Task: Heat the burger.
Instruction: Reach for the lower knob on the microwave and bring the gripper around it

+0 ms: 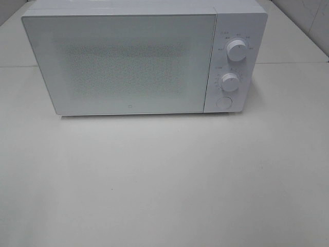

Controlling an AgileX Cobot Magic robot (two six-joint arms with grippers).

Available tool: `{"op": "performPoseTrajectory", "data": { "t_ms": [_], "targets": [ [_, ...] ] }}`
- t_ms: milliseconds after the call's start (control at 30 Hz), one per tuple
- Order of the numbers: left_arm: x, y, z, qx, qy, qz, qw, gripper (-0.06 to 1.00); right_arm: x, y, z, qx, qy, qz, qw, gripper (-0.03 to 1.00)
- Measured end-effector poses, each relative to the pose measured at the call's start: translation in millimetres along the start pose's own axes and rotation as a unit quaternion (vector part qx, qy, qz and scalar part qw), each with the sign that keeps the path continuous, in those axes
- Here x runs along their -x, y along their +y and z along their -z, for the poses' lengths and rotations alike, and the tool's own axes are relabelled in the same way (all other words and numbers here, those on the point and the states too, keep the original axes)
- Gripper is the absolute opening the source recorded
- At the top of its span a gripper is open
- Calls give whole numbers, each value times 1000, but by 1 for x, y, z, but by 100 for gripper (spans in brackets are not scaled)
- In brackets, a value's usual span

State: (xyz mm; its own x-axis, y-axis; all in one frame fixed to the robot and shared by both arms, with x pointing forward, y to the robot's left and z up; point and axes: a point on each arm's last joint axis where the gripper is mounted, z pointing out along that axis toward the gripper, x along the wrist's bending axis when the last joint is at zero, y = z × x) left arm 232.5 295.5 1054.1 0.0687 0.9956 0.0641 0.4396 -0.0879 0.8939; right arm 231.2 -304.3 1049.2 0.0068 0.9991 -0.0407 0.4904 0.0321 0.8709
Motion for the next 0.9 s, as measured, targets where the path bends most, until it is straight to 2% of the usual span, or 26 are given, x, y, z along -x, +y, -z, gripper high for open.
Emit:
{"op": "performPoseTrajectory", "data": {
  "t_ms": [900],
  "targets": [
    [0,0,0,0,1,1,1000,100,0,0,0,0,0,0,1000,50]
  ]
}}
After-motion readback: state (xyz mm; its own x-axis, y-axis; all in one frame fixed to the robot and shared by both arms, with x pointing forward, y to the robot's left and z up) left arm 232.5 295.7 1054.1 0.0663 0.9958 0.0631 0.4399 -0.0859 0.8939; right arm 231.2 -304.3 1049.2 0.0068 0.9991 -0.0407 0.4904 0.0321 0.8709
